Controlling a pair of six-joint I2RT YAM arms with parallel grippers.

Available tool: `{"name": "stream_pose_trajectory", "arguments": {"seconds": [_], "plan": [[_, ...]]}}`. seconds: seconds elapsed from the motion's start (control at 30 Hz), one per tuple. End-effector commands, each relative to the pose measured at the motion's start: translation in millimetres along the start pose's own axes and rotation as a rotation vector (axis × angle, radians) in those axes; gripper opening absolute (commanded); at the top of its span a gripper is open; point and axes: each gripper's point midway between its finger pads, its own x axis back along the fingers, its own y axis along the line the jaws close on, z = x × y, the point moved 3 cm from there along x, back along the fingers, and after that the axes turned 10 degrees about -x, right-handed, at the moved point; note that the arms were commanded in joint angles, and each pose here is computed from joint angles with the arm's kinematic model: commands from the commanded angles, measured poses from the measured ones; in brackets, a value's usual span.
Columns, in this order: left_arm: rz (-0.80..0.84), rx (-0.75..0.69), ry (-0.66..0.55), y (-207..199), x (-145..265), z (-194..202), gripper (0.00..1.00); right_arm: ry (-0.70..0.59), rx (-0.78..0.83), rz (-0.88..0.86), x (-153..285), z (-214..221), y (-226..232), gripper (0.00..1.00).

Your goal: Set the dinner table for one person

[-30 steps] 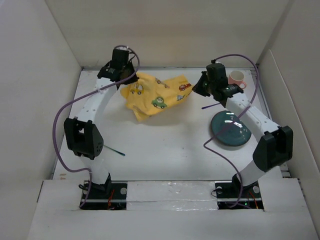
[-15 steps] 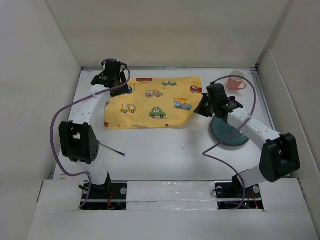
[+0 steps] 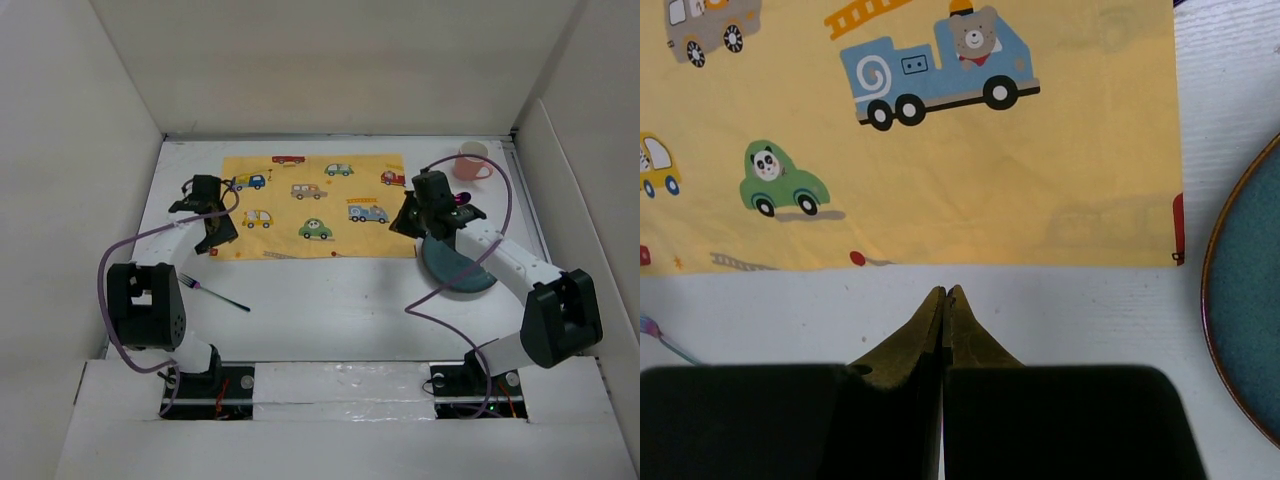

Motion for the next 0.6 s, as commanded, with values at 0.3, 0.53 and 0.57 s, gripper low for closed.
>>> {"name": "stream_pose_trajectory", "arguments": {"seconds": [0.3, 0.53, 0.57], "plan": [[-0.081, 0.134, 0.036, 23, -33, 15, 0.71, -0.061, 0.022, 0.137, -21, 3, -28, 0.50], [-0.114, 0.150, 0.035, 29, -43, 18, 0.70, -0.008, 0.013, 0.293, -57, 12, -64, 0.60], [-0.117, 0.157, 0.041, 31, -46, 18, 0.70, -0.003, 0.013, 0.309, -59, 13, -66, 0.60]]}}
